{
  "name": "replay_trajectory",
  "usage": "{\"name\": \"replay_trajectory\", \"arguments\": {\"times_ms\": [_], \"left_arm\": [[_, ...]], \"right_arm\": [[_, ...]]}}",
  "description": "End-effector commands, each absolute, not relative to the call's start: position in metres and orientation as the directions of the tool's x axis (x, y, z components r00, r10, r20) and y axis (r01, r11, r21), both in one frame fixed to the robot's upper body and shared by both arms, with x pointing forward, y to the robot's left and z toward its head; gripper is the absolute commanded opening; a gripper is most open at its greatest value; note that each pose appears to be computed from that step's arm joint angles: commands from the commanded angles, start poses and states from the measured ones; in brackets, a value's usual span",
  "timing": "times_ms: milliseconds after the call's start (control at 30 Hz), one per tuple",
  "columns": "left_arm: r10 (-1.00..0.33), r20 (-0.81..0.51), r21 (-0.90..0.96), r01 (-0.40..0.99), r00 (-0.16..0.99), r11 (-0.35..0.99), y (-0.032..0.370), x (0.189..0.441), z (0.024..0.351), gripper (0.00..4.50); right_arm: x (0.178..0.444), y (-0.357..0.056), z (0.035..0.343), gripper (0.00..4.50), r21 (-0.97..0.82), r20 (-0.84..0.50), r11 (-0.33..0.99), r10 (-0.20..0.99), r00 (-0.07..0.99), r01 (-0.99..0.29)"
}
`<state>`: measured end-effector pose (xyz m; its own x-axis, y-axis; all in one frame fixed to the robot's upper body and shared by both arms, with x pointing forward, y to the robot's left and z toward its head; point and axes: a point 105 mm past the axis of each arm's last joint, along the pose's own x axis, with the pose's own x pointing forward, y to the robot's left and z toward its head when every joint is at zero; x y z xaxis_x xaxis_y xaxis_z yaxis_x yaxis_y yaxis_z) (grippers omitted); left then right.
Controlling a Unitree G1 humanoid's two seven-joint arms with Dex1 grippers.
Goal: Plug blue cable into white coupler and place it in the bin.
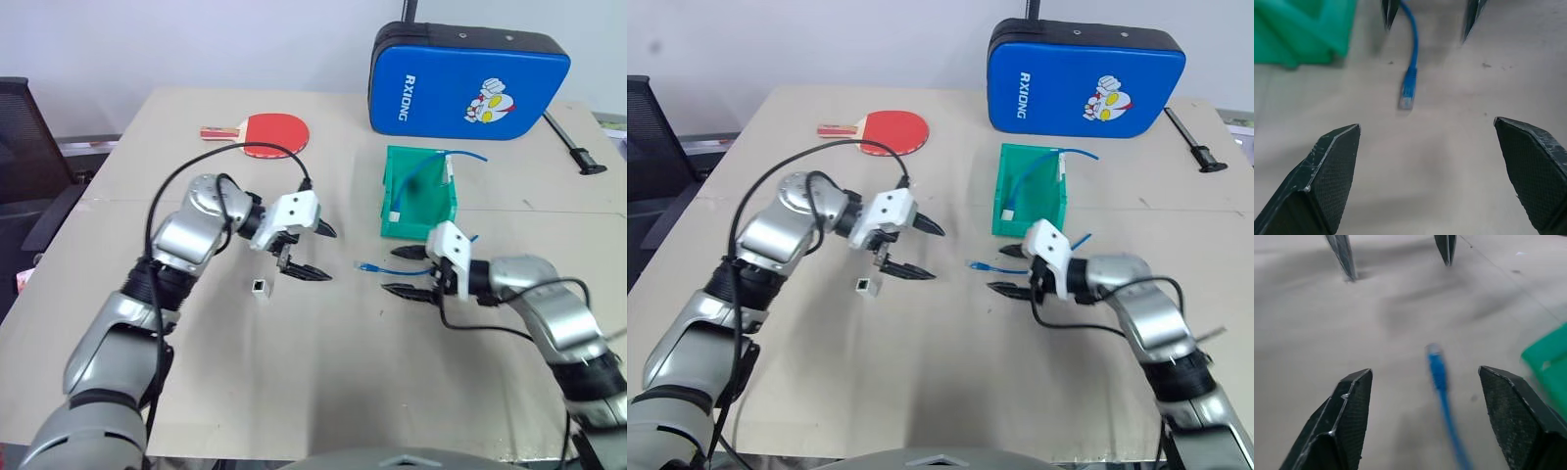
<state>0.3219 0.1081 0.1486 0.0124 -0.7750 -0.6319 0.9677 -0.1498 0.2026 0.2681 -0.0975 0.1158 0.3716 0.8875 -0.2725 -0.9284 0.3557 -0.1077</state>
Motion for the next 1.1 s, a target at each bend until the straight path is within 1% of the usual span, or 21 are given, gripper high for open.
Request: {"name": "replay_trajectory", "arguments": {"times_ms": [33,100,200,267,400,533,567,600,633,767,867,900,1033,1067,1100], "left_arm": [[-0.767,-0.641,0.212,0.955,-0.024,-0.206,0.095,0.321,0.147,4.50],[-0.771,-0.636,0.208,0.955,-0.032,-0.211,0.088,0.322,0.144,4.50],[-0.778,-0.628,0.210,0.957,-0.026,-0.202,0.080,0.328,0.140,4.50],[-0.779,-0.626,0.203,0.958,-0.033,-0.204,0.077,0.330,0.136,4.50],[-0.748,-0.664,0.225,0.956,0.008,-0.189,0.075,0.339,0.122,4.50],[-0.753,-0.658,0.239,0.956,0.033,-0.167,0.066,0.347,0.112,4.50],[-0.751,-0.658,0.260,0.952,0.051,-0.163,0.065,0.349,0.110,3.98],[-0.752,-0.654,0.288,0.946,0.081,-0.148,0.063,0.354,0.108,3.70],[-0.757,-0.646,0.299,0.945,0.098,-0.133,0.061,0.357,0.107,3.70],[-0.767,-0.638,0.266,0.954,0.065,-0.141,0.057,0.355,0.099,3.70],[-0.752,-0.658,0.244,0.957,0.044,-0.157,0.059,0.353,0.091,2.91],[-0.751,-0.659,0.237,0.958,0.038,-0.160,0.060,0.352,0.090,2.56],[-0.776,-0.630,0.194,0.965,-0.015,-0.176,0.060,0.347,0.098,0.56],[-0.786,-0.618,0.191,0.967,-0.017,-0.171,0.059,0.347,0.101,0.14],[-0.802,-0.597,0.184,0.970,-0.018,-0.159,0.057,0.347,0.105,0.05]], "right_arm": [[0.250,-0.110,0.130,3.35,-0.103,-0.173,0.438,0.876,0.450,-0.893],[0.240,-0.121,0.120,3.35,-0.101,-0.194,0.467,0.857,0.478,-0.878],[0.232,-0.131,0.110,3.35,-0.083,-0.210,0.511,0.830,0.516,-0.856],[0.231,-0.135,0.109,3.35,-0.077,-0.201,0.535,0.818,0.539,-0.841],[0.233,-0.139,0.109,3.35,-0.080,-0.175,0.574,0.797,0.578,-0.815],[0.233,-0.141,0.106,3.35,-0.081,-0.170,0.592,0.785,0.596,-0.802],[0.233,-0.141,0.105,3.40,-0.084,-0.173,0.593,0.783,0.598,-0.801],[0.234,-0.141,0.105,3.40,-0.085,-0.172,0.597,0.780,0.602,-0.798],[0.234,-0.141,0.105,3.40,-0.085,-0.170,0.600,0.778,0.605,-0.795],[0.233,-0.139,0.104,3.40,-0.083,-0.167,0.603,0.776,0.608,-0.793],[0.232,-0.139,0.104,3.40,-0.081,-0.169,0.611,0.771,0.615,-0.788],[0.232,-0.140,0.104,3.40,-0.080,-0.170,0.612,0.770,0.615,-0.787],[0.231,-0.140,0.103,3.40,-0.061,-0.169,0.613,0.772,0.613,-0.788],[0.231,-0.140,0.104,3.40,-0.052,-0.165,0.613,0.773,0.612,-0.789],[0.230,-0.139,0.103,3.40,-0.034,-0.163,0.612,0.776,0.609,-0.790]]}}
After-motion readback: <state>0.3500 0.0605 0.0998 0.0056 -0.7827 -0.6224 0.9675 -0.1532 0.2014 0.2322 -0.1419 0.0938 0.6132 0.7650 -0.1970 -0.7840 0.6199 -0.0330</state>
